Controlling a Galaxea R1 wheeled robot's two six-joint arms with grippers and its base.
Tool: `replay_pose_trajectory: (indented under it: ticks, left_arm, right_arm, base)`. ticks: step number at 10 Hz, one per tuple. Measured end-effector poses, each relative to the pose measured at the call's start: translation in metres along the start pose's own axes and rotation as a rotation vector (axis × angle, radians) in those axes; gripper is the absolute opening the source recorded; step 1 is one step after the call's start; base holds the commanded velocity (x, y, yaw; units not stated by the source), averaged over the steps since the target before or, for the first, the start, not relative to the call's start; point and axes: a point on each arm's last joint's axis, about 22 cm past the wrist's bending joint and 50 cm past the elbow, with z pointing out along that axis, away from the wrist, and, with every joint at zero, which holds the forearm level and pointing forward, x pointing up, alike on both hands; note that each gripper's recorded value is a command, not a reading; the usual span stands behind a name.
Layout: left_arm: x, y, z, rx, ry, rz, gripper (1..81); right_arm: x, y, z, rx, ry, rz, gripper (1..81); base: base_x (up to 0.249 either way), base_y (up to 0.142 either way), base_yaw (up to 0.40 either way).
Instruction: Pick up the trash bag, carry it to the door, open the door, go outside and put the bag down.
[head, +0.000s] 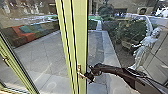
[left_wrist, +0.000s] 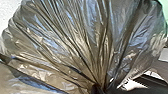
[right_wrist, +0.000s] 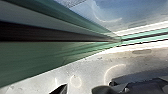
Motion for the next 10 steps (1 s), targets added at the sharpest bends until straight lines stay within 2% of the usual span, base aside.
replay_pose_trajectory:
  ticks: [2,4,5,10]
  left_arm:
    - [0.000,-0.002,0.000,0.003,0.002,0.000,1.0]
    - [-0.003,-0.007,0.000,0.013,-0.001,-0.004,1.0]
    - [-0.003,-0.006,0.001,0.015,-0.001,-0.006,1.0]
    - [-0.004,-0.003,0.003,0.012,-0.003,-0.007,1.0]
  right_arm:
    - [0.002,0.000,0.003,0.022,0.013,0.012,81.1]
    - [0.005,-0.004,0.016,0.097,0.042,0.045,81.1]
    - [0.007,-0.006,0.017,0.114,0.050,0.059,81.1]
    - [0.008,-0.006,0.016,0.113,0.049,0.071,81.1]
  base:
    - [0.000,0.000,0.000]
    - [0.000,0.000,0.000]
    - [0.000,0.000,0.000]
    - [0.000,0.000,0.000]
